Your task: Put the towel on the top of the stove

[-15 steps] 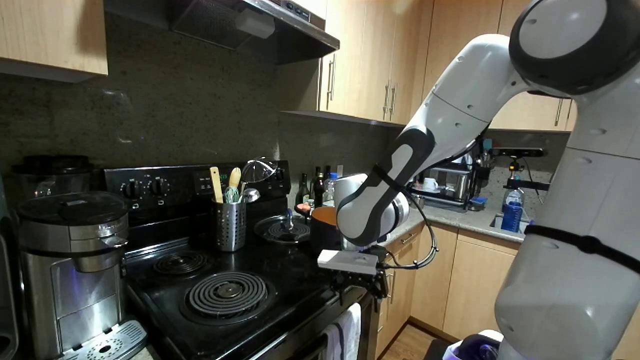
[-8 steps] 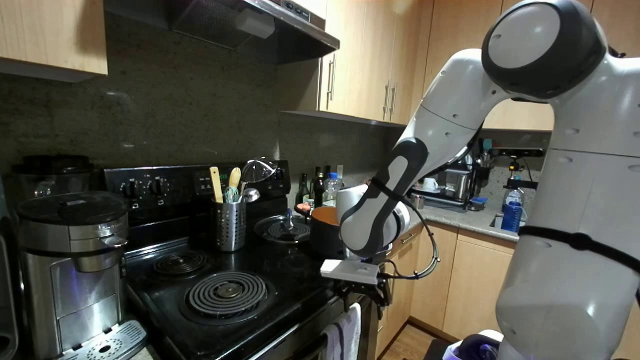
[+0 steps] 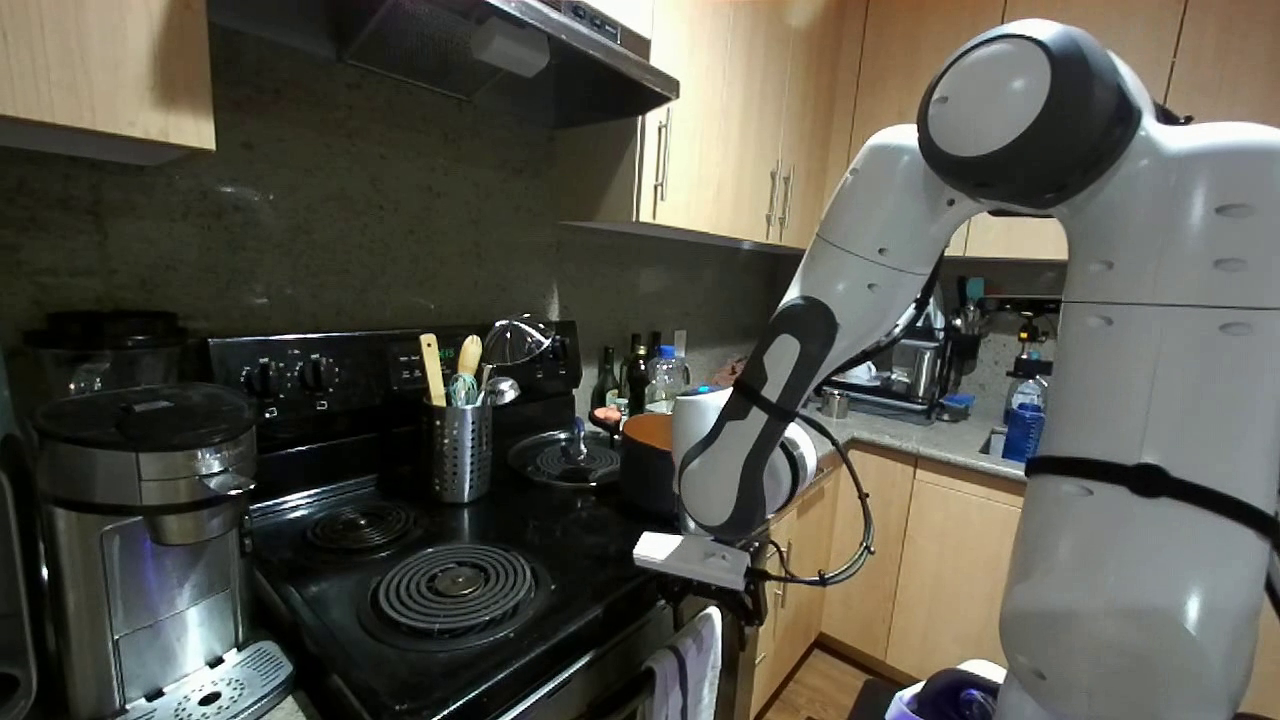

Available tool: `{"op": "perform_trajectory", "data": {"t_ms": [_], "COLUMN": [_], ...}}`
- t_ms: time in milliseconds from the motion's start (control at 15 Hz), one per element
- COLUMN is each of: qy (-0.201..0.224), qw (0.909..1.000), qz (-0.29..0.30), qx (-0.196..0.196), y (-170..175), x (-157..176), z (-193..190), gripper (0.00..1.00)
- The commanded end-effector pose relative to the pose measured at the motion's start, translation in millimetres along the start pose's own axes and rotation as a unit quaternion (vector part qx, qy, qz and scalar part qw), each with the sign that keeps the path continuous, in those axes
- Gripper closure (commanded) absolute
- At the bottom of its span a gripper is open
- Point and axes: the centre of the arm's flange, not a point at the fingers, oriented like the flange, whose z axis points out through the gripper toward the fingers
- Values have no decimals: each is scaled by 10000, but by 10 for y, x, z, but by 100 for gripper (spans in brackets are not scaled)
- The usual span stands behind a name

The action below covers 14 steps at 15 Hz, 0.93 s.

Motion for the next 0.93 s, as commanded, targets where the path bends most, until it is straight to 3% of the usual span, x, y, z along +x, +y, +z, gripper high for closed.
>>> {"op": "perform_trajectory", "data": {"t_ms": [0,67,133,267,867], "qy": [-12,-27,-40,-60,-124], "qw": [9998,9997,9996,9993,9965], "qz": [50,68,96,162,171], "qx": [179,214,256,336,813], "y": [-57,-58,-58,-55,-31], "x": [18,25,28,21,-27], "z": [138,150,153,134,-165], "gripper": [0,7,28,32,98]}}
